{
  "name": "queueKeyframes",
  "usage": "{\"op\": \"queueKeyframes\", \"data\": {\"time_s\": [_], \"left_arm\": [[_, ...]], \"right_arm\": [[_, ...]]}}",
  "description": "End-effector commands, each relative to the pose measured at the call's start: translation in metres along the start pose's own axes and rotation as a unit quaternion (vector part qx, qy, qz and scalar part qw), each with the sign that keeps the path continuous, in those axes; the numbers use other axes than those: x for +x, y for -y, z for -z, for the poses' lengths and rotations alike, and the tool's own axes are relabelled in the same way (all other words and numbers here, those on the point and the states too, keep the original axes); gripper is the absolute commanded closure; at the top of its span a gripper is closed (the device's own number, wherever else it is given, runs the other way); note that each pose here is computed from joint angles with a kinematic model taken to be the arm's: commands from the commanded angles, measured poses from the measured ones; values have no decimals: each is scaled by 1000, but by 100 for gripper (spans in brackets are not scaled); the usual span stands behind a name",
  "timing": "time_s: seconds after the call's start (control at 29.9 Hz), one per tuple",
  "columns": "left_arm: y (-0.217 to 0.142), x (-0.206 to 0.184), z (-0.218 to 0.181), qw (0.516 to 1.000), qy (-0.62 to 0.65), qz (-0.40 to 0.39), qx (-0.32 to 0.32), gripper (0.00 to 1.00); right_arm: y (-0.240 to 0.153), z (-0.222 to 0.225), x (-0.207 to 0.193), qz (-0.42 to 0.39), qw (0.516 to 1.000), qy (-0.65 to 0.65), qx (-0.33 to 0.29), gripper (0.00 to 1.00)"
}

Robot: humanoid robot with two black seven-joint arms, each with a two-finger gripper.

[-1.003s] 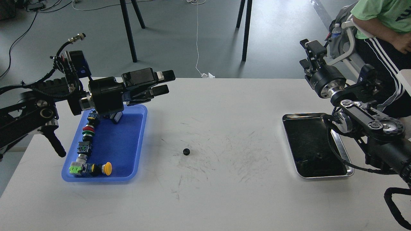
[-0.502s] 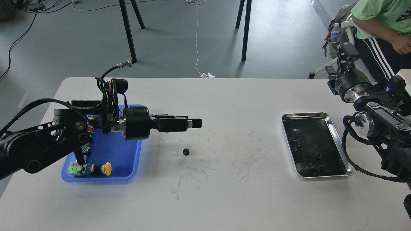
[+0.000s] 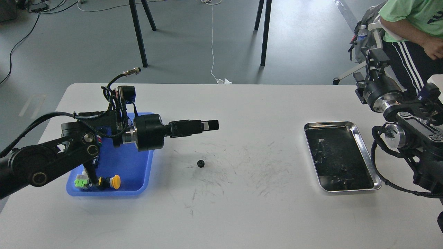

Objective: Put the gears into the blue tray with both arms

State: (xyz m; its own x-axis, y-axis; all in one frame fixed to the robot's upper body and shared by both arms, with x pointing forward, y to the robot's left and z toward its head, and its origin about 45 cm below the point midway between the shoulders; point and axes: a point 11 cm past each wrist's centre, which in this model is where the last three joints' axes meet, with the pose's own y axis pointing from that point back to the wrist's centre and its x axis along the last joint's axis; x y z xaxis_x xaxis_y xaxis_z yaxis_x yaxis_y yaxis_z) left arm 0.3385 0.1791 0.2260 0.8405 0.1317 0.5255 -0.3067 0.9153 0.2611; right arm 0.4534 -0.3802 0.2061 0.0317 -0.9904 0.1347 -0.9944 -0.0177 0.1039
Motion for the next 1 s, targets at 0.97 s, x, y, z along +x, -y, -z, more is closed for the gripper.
{"op": "queueKeyframes", "data": {"time_s": [0.97], "left_arm": [[31,-69,57,984,161,-39,57,9]], "right_arm": [[-13,-31,13,-25,999,24,-33,9]]}}
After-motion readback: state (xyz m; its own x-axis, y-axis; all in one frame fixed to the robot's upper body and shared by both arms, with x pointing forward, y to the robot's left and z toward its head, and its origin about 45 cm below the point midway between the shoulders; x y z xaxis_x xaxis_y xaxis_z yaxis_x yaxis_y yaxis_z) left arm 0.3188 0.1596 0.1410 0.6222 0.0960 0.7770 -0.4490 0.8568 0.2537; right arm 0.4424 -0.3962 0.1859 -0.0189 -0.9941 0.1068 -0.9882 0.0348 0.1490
